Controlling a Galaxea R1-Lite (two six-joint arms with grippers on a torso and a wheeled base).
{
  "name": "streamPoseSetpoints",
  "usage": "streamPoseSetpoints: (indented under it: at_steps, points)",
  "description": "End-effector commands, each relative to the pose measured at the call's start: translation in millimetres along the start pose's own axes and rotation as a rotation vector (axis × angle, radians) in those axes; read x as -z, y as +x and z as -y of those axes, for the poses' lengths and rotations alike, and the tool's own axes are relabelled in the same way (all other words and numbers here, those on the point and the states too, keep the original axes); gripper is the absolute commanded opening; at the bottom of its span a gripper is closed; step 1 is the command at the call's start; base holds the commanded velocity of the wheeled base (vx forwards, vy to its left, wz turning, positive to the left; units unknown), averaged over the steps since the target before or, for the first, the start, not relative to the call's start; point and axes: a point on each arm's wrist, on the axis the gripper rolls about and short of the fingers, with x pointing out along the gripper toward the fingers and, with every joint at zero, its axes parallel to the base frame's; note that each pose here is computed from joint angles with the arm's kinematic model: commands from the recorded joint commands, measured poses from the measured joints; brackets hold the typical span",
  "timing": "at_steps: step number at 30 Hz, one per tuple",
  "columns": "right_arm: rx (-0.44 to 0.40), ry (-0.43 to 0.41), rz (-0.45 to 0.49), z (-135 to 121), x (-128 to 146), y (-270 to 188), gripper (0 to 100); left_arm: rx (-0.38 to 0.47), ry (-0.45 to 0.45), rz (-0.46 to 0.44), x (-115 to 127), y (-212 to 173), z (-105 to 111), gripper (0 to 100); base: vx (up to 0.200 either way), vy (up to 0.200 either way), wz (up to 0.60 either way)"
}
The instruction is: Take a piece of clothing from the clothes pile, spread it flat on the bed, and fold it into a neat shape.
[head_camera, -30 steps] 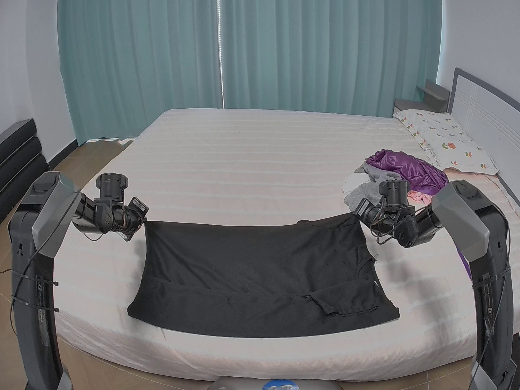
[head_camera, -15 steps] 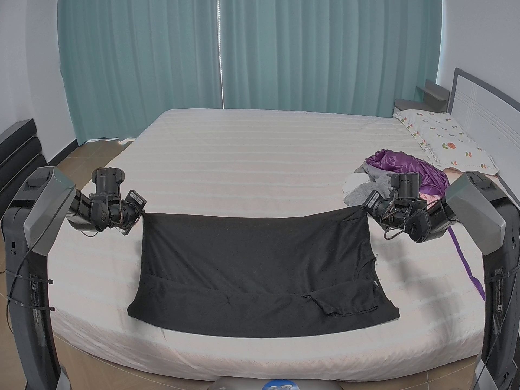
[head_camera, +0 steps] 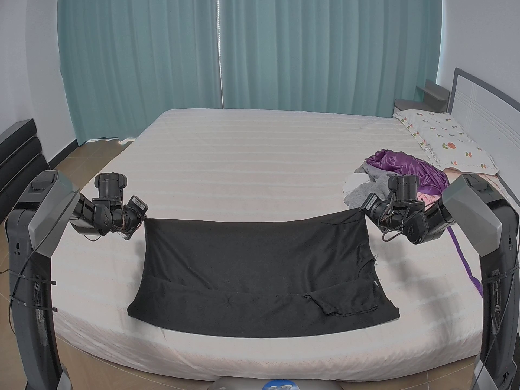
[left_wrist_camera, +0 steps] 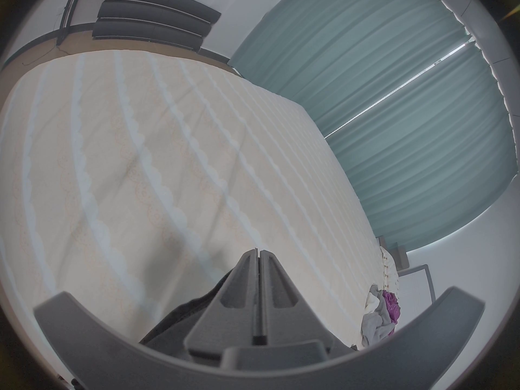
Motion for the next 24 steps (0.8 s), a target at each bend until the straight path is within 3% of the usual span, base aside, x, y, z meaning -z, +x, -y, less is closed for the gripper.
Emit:
streamPoseSetpoints:
  at_steps: [1, 13, 24]
  points:
    - [0.015, 0.004, -0.012, 3, 2, -4, 0, -0.022, -0.002, -0.018, 5, 0, -6, 0, 0.000, 0.000, 0.00]
    - [0.035, 0.016, -0.106, 8, 14, -43, 0, -0.044, -0.003, -0.043, 11, -37, -5, 0, 0.000, 0.000, 0.00]
    - [0.071, 0.026, -0.192, 20, 30, -73, 0, -0.095, -0.008, -0.101, 27, -59, -21, 0, 0.000, 0.000, 0.00]
